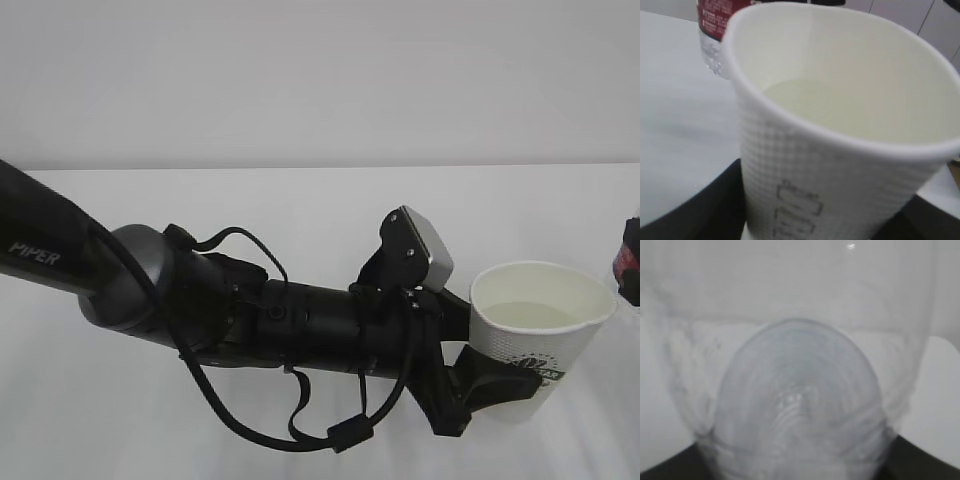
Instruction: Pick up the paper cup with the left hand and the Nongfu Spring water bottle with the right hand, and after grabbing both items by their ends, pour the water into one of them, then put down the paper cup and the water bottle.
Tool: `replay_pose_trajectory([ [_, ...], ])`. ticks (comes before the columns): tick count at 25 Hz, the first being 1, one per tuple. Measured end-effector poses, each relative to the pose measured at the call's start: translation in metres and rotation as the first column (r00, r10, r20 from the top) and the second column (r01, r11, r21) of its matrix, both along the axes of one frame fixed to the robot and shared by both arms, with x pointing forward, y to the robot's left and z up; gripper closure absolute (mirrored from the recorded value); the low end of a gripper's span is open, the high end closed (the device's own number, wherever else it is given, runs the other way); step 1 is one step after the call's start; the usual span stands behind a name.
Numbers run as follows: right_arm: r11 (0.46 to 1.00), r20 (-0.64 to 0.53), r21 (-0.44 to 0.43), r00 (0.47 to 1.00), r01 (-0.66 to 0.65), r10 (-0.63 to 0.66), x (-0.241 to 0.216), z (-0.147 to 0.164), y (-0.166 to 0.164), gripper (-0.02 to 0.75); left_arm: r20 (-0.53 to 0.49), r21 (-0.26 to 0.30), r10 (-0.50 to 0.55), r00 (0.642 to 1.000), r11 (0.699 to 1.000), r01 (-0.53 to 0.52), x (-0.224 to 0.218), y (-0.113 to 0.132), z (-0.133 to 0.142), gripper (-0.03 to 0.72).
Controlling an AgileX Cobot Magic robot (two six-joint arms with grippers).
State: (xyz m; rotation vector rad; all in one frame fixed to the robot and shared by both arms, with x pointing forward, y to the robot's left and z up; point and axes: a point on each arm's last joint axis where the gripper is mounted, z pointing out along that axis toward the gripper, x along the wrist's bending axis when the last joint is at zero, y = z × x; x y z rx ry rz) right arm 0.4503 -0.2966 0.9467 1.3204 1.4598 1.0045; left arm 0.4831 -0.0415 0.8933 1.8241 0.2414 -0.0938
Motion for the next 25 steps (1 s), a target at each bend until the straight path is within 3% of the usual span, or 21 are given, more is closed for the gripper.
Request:
replay_pose_trajectory([
  [10,1.0,-0.051,0.029,0.999,0.0,0.001,0.008,-0.017,0.001,0.36,0.0,0.0,0.0,1.0,1.0,0.0,0.0,0.0,0.0,0.207],
  [17,1.0,0.024,0.026,1.0,-0.016,0.015,0.016,-0.028,0.002,0.36,0.0,0.0,0.0,1.0,1.0,0.0,0.0,0.0,0.0,0.207],
  [25,1.0,-0.058,0.027,0.998,-0.013,0.015,0.02,-0.051,0.002,0.361,0.0,0.0,0.0,1.0,1.0,0.0,0.0,0.0,0.0,0.207],
])
